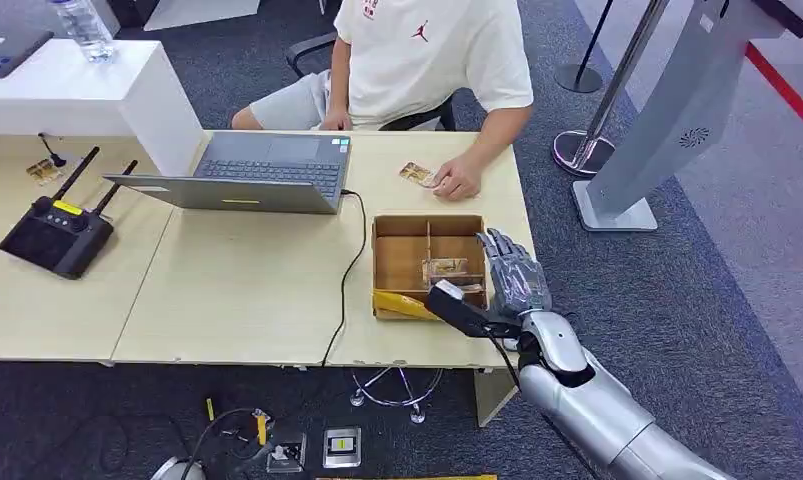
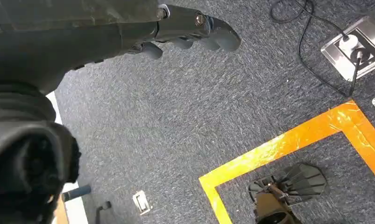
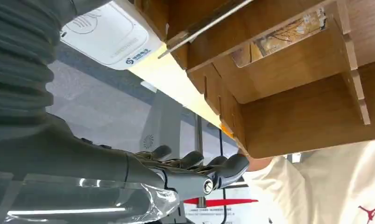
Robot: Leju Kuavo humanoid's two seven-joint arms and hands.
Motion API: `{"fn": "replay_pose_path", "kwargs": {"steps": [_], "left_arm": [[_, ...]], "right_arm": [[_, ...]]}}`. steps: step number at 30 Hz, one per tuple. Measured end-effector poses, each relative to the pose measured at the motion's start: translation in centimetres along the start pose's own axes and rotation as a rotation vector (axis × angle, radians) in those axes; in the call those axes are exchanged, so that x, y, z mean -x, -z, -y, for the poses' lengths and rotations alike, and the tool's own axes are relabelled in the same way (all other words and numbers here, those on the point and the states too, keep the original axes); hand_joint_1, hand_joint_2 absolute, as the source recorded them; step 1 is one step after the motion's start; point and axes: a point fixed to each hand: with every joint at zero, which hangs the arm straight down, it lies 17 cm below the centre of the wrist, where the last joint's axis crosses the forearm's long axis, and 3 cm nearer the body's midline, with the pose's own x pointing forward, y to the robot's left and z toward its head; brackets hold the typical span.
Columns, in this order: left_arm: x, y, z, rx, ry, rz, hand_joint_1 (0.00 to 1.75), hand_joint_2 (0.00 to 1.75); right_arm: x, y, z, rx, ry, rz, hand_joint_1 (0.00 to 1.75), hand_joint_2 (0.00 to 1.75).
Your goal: Pass the card to the sensor for recognition and then transmit it.
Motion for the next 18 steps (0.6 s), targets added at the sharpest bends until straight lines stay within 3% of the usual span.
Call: {"fn": "replay_pose_path", "kwargs": {"steps": [2,3,4,5,6,18], "left_arm": [[0.1,0.0,-0.1,-0.002,0.002,-0.001,0.0,0.0],[0.1,0.0,-0.1,-0.003,0.003,-0.002,0.0,0.0],[0.1,0.0,-0.1,-0.003,0.003,-0.001,0.0,0.0],[0.1,0.0,-0.1,-0.003,0.004,0.0,0.0,0.0],[0.0,0.0,-0.2,-0.004,0.005,0.0,0.0,0.0],[0.0,0.0,-0.3,-0.007,0.01,-0.001,0.0,0.0]], "right_arm": [[-0.2,0.0,-0.1,-0.004,-0.004,0.009,0.0,1.75],[-0.3,-0.1,-0.2,-0.005,-0.007,0.012,0.35,1.75],[-0.5,-0.1,-0.3,-0.006,-0.008,0.017,1.22,1.75],[-0.8,-0.1,-0.4,-0.008,-0.011,0.026,1.62,1.75],[-1.0,-0.1,-0.4,-0.009,-0.013,0.034,1.75,1.75],[-4.5,0.2,-1.1,-0.023,0.002,0.11,1.75,1.75]]}}
